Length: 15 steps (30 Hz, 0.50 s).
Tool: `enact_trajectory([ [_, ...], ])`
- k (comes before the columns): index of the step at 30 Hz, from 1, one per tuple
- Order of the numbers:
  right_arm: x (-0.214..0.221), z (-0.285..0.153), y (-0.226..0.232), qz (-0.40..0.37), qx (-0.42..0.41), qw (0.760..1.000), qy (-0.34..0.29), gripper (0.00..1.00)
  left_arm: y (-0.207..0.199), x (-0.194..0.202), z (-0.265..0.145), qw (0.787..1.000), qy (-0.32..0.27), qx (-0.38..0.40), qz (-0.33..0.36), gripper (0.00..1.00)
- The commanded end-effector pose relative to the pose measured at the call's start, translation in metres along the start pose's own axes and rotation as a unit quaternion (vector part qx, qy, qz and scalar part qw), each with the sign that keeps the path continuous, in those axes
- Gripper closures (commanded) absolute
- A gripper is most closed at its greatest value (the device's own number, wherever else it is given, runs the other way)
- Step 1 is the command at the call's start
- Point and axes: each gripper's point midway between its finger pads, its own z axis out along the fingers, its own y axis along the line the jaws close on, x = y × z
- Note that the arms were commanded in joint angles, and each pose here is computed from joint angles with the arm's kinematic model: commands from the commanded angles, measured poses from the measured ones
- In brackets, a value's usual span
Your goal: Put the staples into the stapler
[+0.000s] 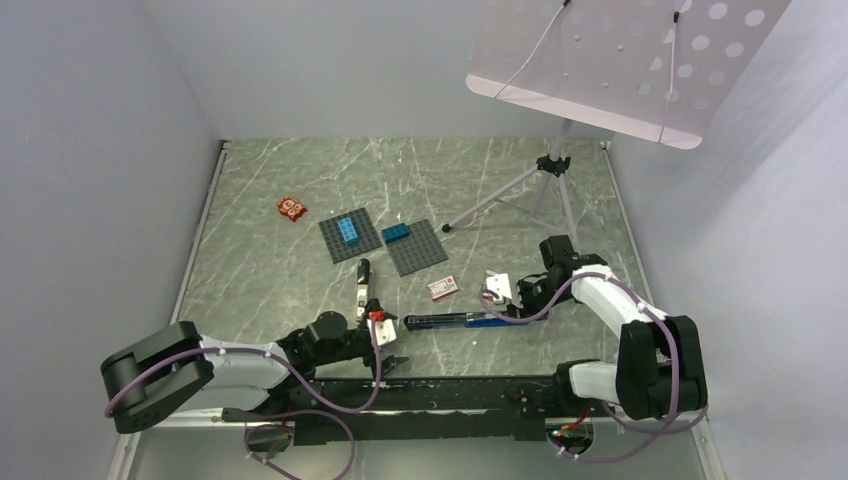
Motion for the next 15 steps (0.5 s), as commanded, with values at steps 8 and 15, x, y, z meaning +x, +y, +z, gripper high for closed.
enact_trajectory([
  [8,-0.017,-0.002,0.018,-0.073,-0.034,0.996,-0.046,0.9,0.016,-0.026,0.03,0.999,-0.028,-0.019,0.041,0.08],
  [15,-0.018,-0.002,0.015,-0.063,-0.031,0.996,-0.046,0.9,-0.003,-0.005,0.04,0.999,0.013,0.034,0.008,0.37],
])
